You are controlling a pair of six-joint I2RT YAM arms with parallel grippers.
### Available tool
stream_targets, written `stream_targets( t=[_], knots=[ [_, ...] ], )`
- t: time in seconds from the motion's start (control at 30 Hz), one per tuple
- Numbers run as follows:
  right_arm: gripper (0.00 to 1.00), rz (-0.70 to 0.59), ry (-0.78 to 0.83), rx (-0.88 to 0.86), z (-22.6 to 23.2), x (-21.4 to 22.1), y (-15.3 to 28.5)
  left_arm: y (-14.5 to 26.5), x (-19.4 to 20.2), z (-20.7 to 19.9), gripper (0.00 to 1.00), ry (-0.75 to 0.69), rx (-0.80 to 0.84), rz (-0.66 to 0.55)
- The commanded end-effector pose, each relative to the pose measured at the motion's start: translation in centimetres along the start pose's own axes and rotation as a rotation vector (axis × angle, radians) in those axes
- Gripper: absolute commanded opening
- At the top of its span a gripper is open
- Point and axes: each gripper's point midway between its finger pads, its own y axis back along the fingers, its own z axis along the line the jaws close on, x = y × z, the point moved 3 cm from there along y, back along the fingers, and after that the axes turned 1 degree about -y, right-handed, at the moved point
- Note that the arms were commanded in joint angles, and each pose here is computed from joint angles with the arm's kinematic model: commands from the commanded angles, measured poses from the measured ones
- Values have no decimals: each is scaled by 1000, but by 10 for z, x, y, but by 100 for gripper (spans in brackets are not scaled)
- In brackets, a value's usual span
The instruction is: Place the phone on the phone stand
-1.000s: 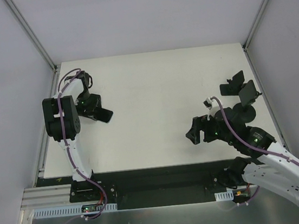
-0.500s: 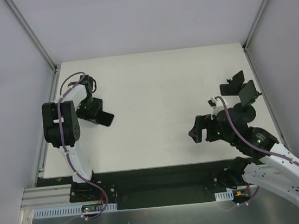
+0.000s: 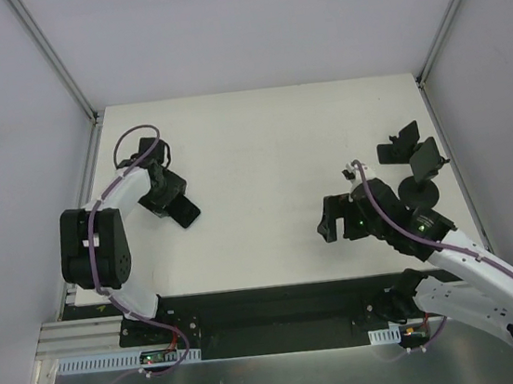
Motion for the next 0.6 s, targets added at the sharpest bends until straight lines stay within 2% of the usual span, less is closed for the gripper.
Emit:
stream_targets(
  t=[0.0, 0.17, 0.3, 0.4, 0.57],
  knots=[
    [97, -47, -4, -45, 16, -24, 4, 40, 12, -37, 0, -270, 273, -62],
    [97, -29, -4, -69, 25, -30, 1, 65, 43, -62, 0, -560, 504, -72],
    [97, 3, -42, -130, 40, -43, 0, 96, 65, -77, 0, -710, 643, -61],
    [99, 104, -98, -285, 63, -55, 2, 127, 87, -91, 0, -839, 789, -27],
    [94, 128, -125, -347, 70, -107, 1, 175, 121, -100, 0, -1073, 947, -62]
  ],
)
